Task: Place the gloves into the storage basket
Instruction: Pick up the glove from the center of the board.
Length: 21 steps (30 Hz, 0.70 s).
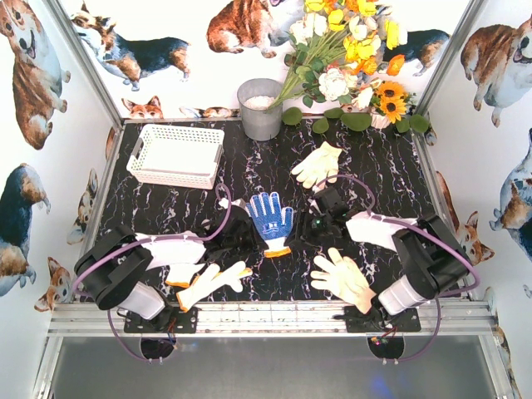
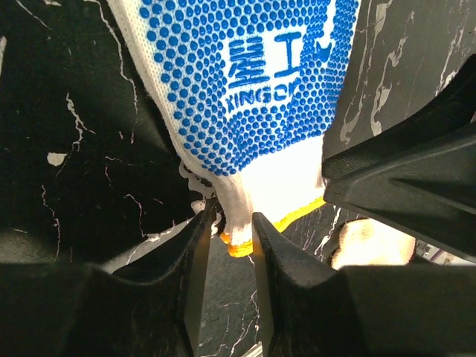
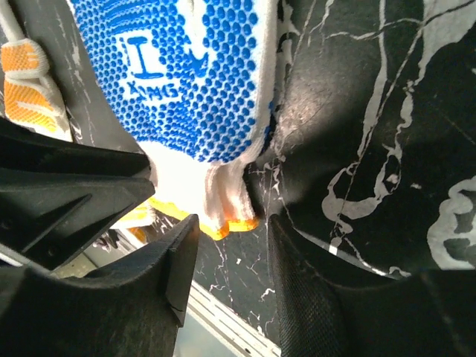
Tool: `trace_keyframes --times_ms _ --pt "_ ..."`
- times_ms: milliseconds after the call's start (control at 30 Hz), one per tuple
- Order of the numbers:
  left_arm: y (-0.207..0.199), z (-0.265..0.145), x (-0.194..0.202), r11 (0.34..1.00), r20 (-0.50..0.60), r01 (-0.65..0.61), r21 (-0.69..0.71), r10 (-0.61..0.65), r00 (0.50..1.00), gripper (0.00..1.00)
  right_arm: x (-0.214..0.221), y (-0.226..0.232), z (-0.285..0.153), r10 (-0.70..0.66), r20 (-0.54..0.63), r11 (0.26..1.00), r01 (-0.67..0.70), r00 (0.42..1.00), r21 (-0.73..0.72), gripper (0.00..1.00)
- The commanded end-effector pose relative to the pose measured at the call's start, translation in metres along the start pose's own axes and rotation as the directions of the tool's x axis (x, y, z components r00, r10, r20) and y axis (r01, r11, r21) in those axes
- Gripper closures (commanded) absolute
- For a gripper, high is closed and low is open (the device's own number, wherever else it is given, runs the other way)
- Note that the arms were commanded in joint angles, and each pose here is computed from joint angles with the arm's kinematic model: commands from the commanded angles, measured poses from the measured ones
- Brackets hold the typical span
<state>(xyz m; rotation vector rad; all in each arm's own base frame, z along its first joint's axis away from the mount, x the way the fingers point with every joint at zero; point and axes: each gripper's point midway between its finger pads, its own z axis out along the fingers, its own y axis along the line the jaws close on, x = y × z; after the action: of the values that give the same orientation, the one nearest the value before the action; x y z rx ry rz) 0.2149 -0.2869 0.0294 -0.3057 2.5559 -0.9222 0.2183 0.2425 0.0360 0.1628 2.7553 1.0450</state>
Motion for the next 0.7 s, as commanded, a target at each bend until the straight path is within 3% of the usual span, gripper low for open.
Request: trace_keyframes --times_ms 0,233,667 --pt "-0.001 0.003 -0.003 1.0 0.009 0.002 0.016 -0.002 1.0 0.78 -0.007 0.005 0.007 -0.02 0.024 0.999 0.021 1.0 -0.036 0.57" --pt "0.005 0.008 0.001 1.0 -0.008 -0.001 0.002 0.001 1.0 0.88 -0.001 -0.001 0.014 -0.007 -0.002 0.999 0.007 1.0 -0.033 0.62" --pt "0.002 0.013 0.003 1.0 -0.027 -0.011 0.012 0.011 1.0 0.91 0.007 0.004 0.023 -0.006 -0.034 0.999 0.004 0.999 -0.045 0.65"
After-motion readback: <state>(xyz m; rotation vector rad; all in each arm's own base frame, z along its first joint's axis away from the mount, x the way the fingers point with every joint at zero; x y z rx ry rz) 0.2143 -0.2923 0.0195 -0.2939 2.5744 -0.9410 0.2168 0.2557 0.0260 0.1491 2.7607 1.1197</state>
